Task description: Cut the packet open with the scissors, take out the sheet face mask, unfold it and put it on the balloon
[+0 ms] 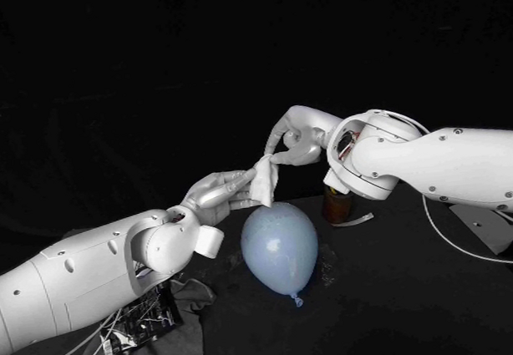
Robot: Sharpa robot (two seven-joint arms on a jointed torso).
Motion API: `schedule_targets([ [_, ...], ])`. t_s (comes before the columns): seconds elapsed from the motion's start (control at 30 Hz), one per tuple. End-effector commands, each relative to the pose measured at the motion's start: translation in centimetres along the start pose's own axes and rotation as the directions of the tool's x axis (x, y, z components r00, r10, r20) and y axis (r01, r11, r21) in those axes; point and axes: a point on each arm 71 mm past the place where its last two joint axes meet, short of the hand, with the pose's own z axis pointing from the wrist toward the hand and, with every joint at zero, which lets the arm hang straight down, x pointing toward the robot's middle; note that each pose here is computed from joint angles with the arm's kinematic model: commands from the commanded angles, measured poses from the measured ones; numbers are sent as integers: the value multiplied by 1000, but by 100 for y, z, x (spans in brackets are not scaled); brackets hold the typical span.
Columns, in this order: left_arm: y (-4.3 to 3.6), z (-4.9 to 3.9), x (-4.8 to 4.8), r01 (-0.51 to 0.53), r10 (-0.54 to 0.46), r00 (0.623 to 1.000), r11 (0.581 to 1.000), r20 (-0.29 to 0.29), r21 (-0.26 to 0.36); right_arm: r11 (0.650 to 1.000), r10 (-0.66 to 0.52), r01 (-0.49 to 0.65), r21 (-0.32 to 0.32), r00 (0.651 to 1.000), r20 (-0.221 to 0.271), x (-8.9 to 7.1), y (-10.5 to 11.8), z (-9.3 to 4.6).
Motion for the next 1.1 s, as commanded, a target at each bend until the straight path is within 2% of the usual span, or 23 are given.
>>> schedule_targets([
  [0.03, -15, 4, 12, 3, -4, 1000, 1000, 17, 22, 1000, -11, 10, -9, 1000, -8, 1, 8, 7],
  [0.47, -14, -17, -2, 12, -14, 999, 999, 49, 34, 997, 75, -76, 11, 997, 32, -60, -106, 17],
  [0.7, -15, -40, -22, 19, -21, 997, 999, 73, 37, 984, 165, -170, 51, 982, 96, -138, -294, -66],
  [0.8, -9, -52, -26, 22, -25, 996, 999, 86, 35, 977, 198, -208, 50, 969, 148, -163, -349, -146],
  [0.93, 3, -65, -27, 24, -28, 995, 999, 101, 34, 972, 224, -234, 32, 956, 190, -148, -357, -262],
  [1.1, 24, -86, -33, 27, -31, 992, 999, 126, 30, 964, 262, -268, -3, 941, 212, -62, -305, -444],
])
